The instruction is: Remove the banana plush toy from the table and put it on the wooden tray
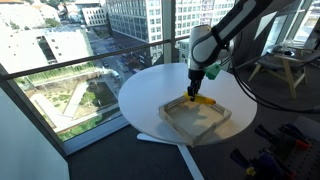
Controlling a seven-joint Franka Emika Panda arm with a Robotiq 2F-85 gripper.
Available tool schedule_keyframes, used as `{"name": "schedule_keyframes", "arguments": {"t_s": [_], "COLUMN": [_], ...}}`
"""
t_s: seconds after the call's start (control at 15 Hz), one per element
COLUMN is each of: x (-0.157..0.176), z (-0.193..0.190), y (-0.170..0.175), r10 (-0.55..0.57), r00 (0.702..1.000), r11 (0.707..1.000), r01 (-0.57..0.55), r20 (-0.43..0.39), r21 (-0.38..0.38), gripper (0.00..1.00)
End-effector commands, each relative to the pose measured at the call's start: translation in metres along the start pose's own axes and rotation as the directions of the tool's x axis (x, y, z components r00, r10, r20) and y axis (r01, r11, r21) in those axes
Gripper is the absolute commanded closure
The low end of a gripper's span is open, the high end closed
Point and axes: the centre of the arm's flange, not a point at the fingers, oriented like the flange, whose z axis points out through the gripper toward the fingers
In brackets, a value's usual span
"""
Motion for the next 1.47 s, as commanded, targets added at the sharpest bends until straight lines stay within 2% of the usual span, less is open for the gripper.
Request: {"name": "schedule_keyframes", "arguments": {"t_s": [0.0, 0.93, 1.4], "x": [0.001, 0.001, 0.0], "z": [0.005, 0.04, 0.046], "y": [0.0, -0.003, 0.002], "r10": [-0.028, -0.067, -0.074], "r00": [1.0, 0.997, 0.997], "r11": [1.0, 0.996, 0.994], "r01": [0.028, 0.069, 0.077], "r20": [0.0, 0.028, 0.035], "r21": [0.003, -0.058, -0.074], "gripper": [0.84, 0.84, 0.84]}}
